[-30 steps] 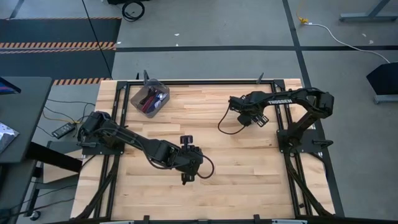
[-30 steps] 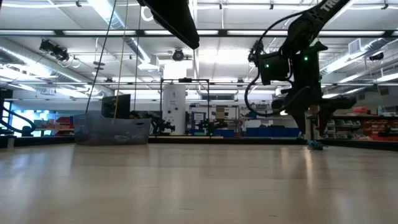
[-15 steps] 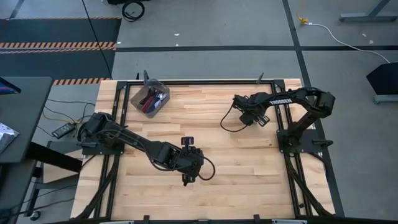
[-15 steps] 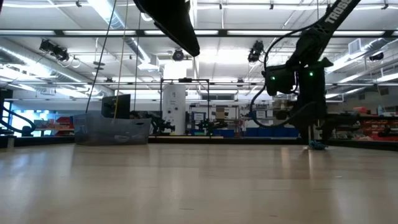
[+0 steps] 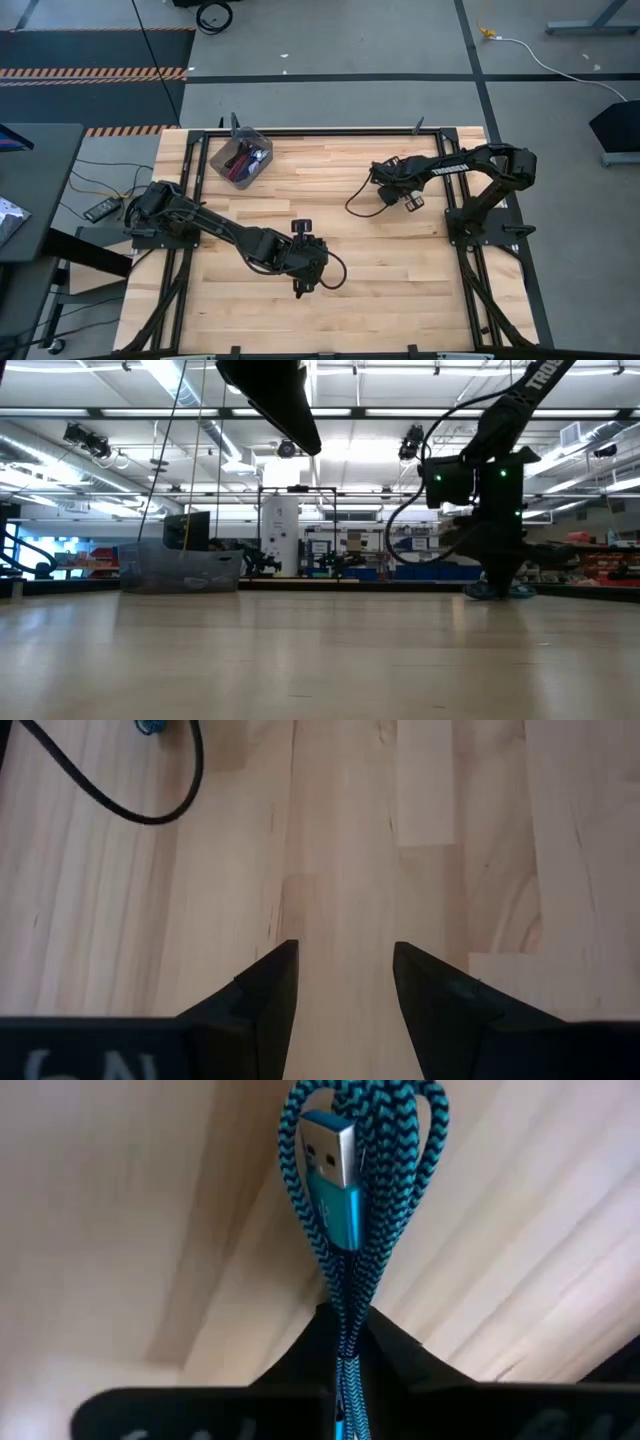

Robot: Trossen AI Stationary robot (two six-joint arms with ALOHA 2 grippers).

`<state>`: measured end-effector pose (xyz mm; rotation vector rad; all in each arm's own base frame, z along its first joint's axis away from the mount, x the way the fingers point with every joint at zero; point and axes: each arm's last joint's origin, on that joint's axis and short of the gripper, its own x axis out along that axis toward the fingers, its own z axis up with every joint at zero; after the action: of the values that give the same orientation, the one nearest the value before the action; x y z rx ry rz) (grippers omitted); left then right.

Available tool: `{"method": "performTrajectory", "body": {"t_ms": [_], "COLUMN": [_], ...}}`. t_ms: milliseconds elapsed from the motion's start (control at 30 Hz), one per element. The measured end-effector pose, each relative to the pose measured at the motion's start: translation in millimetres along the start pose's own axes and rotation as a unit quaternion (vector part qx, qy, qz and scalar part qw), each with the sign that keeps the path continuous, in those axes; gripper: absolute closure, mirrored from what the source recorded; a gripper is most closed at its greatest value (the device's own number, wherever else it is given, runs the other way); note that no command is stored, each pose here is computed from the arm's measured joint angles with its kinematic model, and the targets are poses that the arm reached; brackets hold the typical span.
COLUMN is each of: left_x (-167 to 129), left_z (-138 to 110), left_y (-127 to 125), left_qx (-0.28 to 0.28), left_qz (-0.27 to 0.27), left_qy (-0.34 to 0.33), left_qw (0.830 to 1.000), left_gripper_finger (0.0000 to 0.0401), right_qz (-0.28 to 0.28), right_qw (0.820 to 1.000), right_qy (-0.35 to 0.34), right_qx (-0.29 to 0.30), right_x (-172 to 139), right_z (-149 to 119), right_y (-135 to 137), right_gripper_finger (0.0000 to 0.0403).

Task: Pick and place USB-C Cables
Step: Put the light blue USB cable into the black bin

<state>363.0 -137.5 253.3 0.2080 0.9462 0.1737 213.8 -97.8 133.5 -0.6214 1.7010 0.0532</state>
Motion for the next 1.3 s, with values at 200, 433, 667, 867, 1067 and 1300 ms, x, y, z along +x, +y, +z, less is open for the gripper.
{"method": "performTrajectory", "body": {"t_ms": [200, 433, 667, 867, 1067, 1300], "left_x": [0.0, -0.2, -0.7, -2.0, -1.0, -6.2], "left_z": [0.0, -3.2, -16.4, -18.6, -11.8, 14.2], "left_y": [0.1, 3.7, 18.7, 21.5, 19.8, 7.3], "left_qx": [0.000, 0.011, 0.028, 0.030, 0.018, -0.004], "left_qz": [0.001, 0.049, 0.155, 0.185, 0.192, 0.194], "left_qy": [0.000, 0.007, 0.058, 0.061, 0.026, -0.100], "left_qw": [1.000, 0.999, 0.986, 0.980, 0.981, 0.976], "left_gripper_finger": [0.0229, 0.0229, 0.0229, 0.0229, 0.0229, 0.0229], "right_qz": [-0.060, -0.100, -0.095, -0.065, -0.037, -0.016], "right_qw": [0.992, 0.979, 0.956, 0.922, 0.853, 0.807], "right_qy": [-0.038, -0.117, -0.237, -0.369, -0.514, -0.589], "right_qx": [0.100, 0.136, 0.147, 0.103, 0.081, 0.052], "right_x": [-24.0, -68.1, -127.7, -185.0, -237.3, -267.5], "right_z": [26.1, 57.5, 86.3, 86.0, 66.4, 53.1], "right_y": [-2.6, -9.7, -9.4, 7.4, 29.3, 51.9], "right_gripper_finger": [0.0379, 0.0383, 0.0383, 0.0383, 0.0383, 0.0383]}}
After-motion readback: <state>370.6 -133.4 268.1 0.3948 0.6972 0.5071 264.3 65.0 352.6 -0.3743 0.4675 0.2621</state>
